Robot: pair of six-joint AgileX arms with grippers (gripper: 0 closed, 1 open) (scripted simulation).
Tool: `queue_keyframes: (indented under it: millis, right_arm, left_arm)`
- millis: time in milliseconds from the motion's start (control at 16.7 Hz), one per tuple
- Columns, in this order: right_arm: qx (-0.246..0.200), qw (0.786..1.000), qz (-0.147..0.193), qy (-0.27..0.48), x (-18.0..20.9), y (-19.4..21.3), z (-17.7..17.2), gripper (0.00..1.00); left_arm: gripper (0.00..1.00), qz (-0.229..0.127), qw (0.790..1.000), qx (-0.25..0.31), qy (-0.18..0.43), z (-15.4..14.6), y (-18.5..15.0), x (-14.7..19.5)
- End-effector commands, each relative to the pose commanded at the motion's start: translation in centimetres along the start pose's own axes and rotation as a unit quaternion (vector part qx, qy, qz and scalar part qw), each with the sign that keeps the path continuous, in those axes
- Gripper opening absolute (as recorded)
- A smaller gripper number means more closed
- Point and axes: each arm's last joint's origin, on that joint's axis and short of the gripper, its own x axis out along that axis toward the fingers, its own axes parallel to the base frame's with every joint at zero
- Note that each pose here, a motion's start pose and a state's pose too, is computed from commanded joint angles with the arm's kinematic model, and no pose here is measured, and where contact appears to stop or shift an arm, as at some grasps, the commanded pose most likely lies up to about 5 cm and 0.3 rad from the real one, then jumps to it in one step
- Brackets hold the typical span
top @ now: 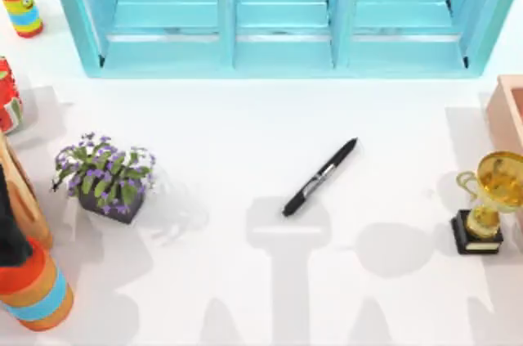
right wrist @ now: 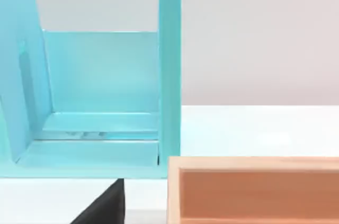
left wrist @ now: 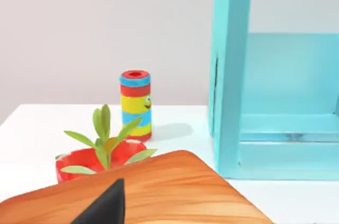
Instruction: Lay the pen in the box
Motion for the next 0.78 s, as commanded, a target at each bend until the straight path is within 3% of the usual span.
queue_keyframes:
  millis: [360, 600, 780]
  right_arm:
    - [0.03, 0.999, 0.021, 0.036, 0.2, 0.4, 1.4, 1.0]
    - [0.096, 0.986, 0.05, 0.128, 1.5, 1.3, 4.8, 1.0]
    - [0.155, 0.961, 0.057, 0.222, 3.8, 2.5, 7.8, 1.0]
  left_arm:
    - [1.0, 0.0, 1.0, 0.0, 0.0, 0.0, 0.0, 0.0]
    - [1.0, 0.0, 1.0, 0.0, 0.0, 0.0, 0.0, 0.0]
    - [1.0, 0.0, 1.0, 0.0, 0.0, 0.0, 0.0, 0.0]
